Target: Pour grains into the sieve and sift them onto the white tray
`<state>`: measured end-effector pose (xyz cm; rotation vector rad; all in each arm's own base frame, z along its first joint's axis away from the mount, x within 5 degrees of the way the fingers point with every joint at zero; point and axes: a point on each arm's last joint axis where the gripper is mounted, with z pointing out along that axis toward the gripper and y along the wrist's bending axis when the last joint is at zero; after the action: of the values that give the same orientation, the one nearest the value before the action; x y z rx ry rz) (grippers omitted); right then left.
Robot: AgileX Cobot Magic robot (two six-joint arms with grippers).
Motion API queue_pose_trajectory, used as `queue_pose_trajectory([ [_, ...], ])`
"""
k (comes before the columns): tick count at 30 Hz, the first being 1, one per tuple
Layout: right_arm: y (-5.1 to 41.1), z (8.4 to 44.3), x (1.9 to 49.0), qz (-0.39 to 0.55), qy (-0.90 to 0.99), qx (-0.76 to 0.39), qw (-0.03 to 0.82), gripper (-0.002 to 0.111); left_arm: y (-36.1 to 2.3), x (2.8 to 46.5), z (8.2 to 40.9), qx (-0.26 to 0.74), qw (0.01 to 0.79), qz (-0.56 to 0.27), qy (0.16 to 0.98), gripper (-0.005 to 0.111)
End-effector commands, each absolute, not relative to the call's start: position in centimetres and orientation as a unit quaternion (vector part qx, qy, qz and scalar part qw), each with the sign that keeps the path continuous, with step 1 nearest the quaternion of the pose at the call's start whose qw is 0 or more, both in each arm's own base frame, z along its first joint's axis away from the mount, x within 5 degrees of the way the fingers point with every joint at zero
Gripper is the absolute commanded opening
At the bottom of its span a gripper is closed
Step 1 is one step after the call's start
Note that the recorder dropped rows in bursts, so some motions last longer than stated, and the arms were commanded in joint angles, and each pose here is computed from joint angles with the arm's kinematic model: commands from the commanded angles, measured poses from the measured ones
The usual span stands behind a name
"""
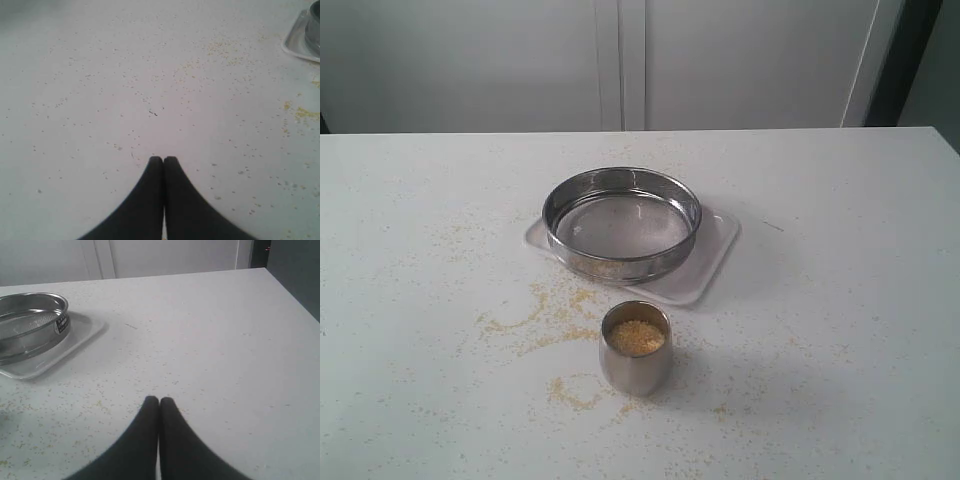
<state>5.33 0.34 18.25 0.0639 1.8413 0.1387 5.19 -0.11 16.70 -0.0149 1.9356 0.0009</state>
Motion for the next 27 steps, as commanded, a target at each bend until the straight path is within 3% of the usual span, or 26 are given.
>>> queue_pose_trajectory([
  [1,0.3,18.2,5.3,0.059,0.790,0.030,0.609,0.000,-0.1,5.2,16.7,-0.011,0.569,-0.003,0.822,0.000],
  [14,0.3,18.4,5.4,0.059,0.785,0.029,0.615,0.000,-0.1,5.2,16.7,-0.011,0.569,-0.003,0.822,0.000],
  [23,0.3,21.8,5.5,0.072,0.655,0.023,0.752,0.000,-0.1,5.2,16.7,-0.011,0.569,-0.003,0.822,0.000],
  [27,0.3,22.3,5.5,0.074,0.633,0.022,0.770,0.000,-0.1,5.2,16.7,-0.011,0.569,-0.003,0.822,0.000],
])
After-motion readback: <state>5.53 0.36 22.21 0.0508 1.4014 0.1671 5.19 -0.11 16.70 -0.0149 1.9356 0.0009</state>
